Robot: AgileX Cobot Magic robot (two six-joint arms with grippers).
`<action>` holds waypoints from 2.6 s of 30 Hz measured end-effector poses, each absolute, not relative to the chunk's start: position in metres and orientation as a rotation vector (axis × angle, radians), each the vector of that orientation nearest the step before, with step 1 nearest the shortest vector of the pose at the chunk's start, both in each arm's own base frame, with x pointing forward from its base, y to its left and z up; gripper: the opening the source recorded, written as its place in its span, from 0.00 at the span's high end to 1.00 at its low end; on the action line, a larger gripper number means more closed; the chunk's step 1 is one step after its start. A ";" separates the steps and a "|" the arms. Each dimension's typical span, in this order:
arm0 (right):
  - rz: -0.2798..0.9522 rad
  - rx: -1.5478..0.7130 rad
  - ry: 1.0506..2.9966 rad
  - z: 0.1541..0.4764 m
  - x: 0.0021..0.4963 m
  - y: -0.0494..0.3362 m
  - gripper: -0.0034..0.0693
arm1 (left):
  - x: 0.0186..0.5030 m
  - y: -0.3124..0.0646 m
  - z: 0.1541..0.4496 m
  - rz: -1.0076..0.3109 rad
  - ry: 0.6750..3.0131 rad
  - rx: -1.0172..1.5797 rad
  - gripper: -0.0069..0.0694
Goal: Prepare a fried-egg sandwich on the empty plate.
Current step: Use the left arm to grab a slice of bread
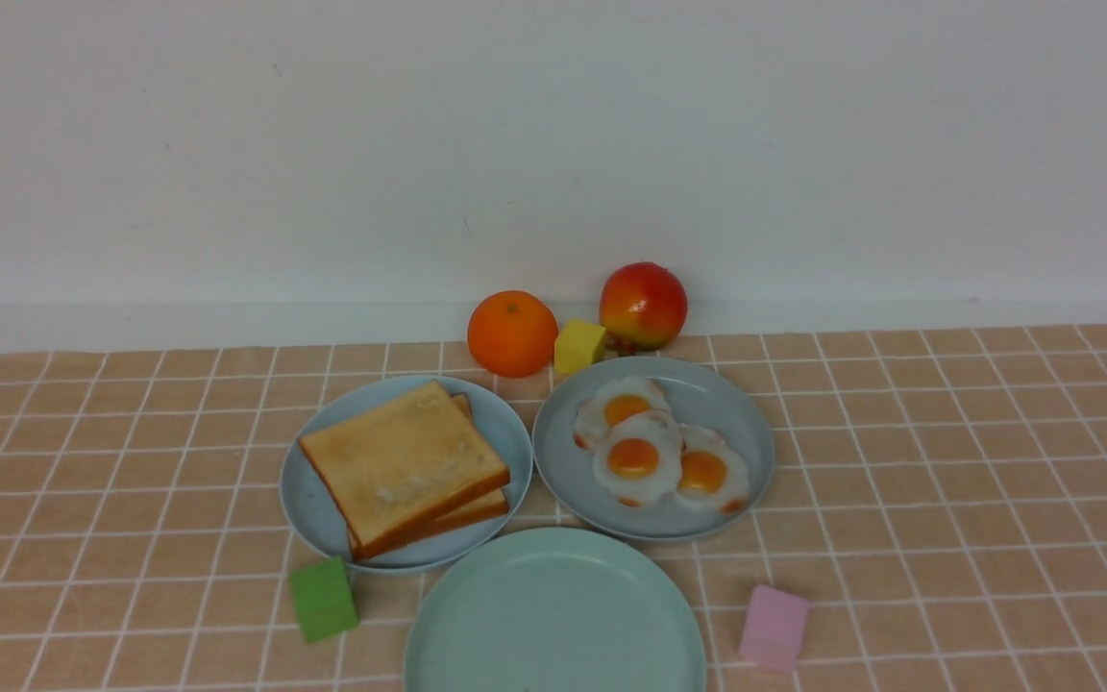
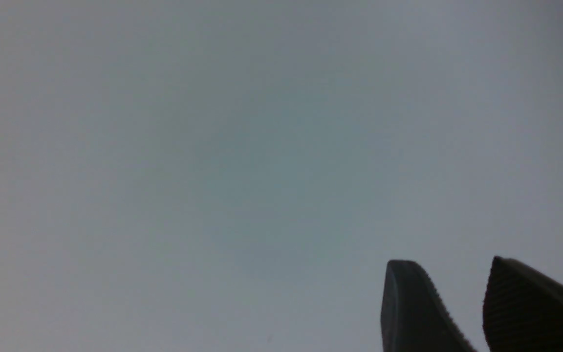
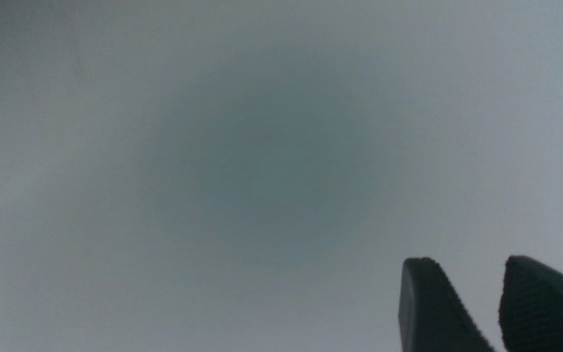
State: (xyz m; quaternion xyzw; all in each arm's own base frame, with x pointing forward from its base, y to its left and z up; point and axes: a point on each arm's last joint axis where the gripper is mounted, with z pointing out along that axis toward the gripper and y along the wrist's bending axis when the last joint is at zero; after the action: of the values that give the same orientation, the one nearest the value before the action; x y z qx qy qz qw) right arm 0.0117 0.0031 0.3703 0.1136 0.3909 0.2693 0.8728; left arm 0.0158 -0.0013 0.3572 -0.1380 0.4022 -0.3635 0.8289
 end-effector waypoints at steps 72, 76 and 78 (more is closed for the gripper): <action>0.612 -0.226 2.562 0.317 0.182 0.077 0.62 | 0.359 -0.059 0.171 -0.643 2.651 -0.640 0.44; 0.616 -0.234 2.581 0.316 0.180 0.077 0.62 | 0.364 -0.060 0.162 -0.673 2.637 -0.693 0.44; 0.617 -0.237 2.587 0.316 0.179 0.077 0.62 | 0.365 -0.061 0.161 -0.690 2.626 -0.691 0.45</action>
State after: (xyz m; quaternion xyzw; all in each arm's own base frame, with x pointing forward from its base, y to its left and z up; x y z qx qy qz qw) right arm 0.1793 0.0771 0.3156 -0.0862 0.9421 0.2247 0.2335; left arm 0.3649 -0.0613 0.1611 -0.2429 0.9238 -0.2426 0.1692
